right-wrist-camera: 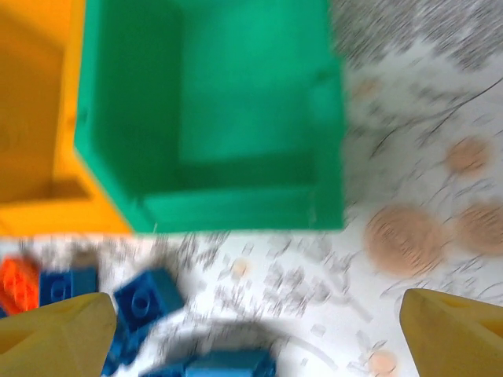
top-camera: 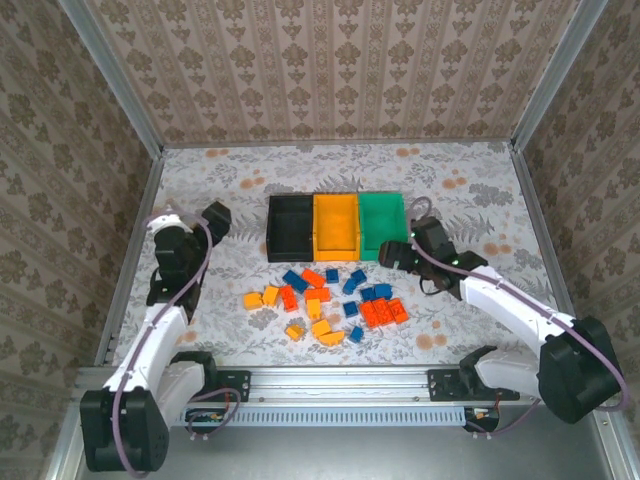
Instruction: Sort the legos into containers by color
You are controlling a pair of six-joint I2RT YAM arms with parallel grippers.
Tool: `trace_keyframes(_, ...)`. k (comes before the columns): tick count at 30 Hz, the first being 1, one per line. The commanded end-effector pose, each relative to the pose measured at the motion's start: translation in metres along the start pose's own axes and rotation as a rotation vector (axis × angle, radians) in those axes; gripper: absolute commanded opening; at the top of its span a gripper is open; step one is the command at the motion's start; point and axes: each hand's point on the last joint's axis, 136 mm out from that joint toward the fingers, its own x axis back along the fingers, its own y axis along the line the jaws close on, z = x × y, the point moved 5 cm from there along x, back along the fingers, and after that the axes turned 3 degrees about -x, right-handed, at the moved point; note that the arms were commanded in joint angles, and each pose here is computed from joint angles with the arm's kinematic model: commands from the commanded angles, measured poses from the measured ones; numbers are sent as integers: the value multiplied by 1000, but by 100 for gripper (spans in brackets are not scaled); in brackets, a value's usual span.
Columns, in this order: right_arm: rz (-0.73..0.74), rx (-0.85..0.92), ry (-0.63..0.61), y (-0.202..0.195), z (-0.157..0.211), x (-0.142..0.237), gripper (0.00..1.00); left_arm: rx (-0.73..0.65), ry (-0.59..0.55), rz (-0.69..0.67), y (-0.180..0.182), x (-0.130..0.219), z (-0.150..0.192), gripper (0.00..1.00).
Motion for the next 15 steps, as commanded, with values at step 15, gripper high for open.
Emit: trace_keyframes(15,107,150,245,4,68,-47,67,-96,261,25,-9,31,78,100)
